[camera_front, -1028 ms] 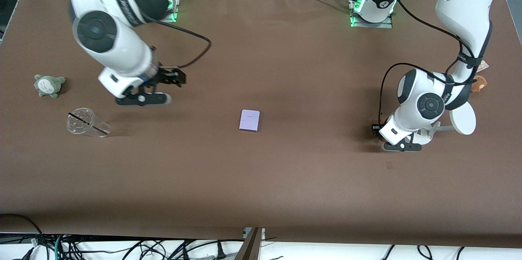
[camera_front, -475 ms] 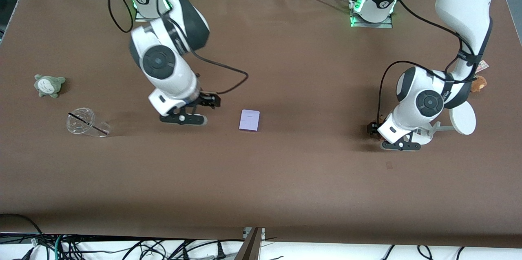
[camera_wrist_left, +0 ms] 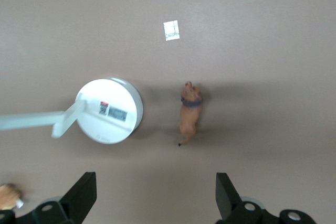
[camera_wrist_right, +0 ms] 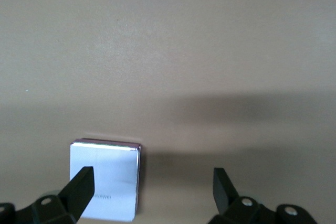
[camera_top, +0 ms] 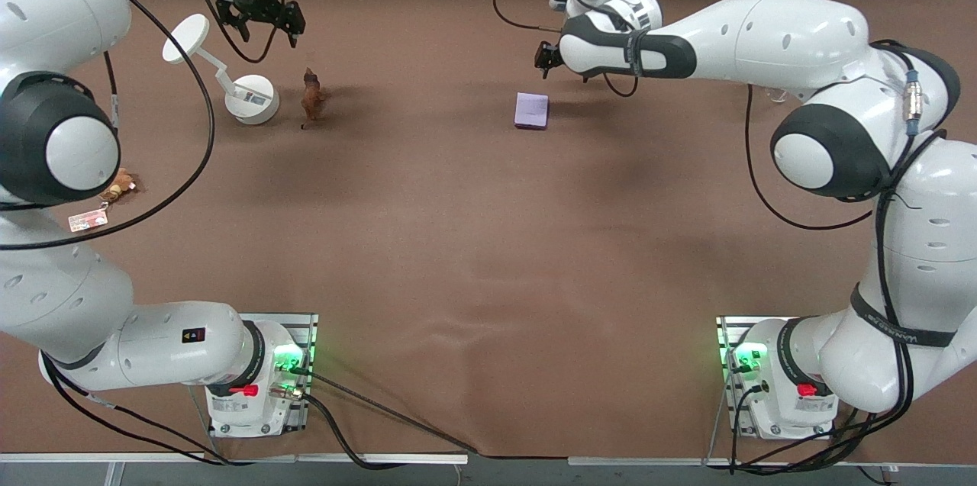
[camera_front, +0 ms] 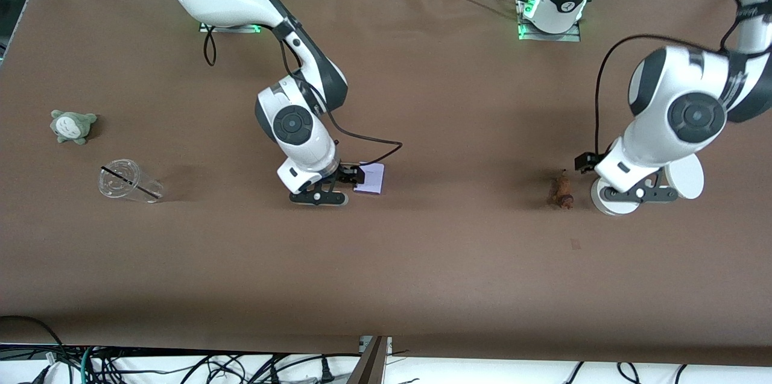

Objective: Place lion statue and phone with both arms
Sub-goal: 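Grasp the phone with the right gripper while the left gripper returns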

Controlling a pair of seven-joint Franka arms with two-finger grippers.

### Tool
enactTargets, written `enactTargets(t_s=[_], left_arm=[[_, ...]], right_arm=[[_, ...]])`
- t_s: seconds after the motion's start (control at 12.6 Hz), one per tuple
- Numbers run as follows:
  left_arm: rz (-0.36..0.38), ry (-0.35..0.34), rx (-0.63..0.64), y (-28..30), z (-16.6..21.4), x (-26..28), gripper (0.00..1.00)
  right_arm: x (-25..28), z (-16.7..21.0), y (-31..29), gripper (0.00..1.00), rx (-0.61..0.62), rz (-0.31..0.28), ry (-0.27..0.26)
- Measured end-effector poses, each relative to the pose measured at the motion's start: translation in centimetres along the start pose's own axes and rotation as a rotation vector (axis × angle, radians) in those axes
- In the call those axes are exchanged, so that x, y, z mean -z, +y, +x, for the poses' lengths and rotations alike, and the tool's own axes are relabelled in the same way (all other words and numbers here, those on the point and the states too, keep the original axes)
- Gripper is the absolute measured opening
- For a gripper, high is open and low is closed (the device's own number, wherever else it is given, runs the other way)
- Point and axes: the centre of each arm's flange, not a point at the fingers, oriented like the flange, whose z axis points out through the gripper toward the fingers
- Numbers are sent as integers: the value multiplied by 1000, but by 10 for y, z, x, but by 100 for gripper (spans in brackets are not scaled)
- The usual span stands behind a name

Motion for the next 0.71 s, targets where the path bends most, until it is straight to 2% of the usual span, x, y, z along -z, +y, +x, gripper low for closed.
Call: enactTargets(t_s=[0.24, 0.32, 0.47, 0.71], left_arm=[[26, 41, -4, -4, -29, 66, 100], [11, 47, -14, -9, -36, 86, 100], [-81, 67, -12, -33, -42, 117, 100], [-126, 121, 29, -67, -54, 147, 100]], right_arm=[[-24, -3, -7, 100, 10, 12, 11], [-30, -4, -14, 100, 19, 14, 10], [-42, -9, -32, 100, 40, 20, 10], [-58, -13, -44, 100, 60, 13, 11]])
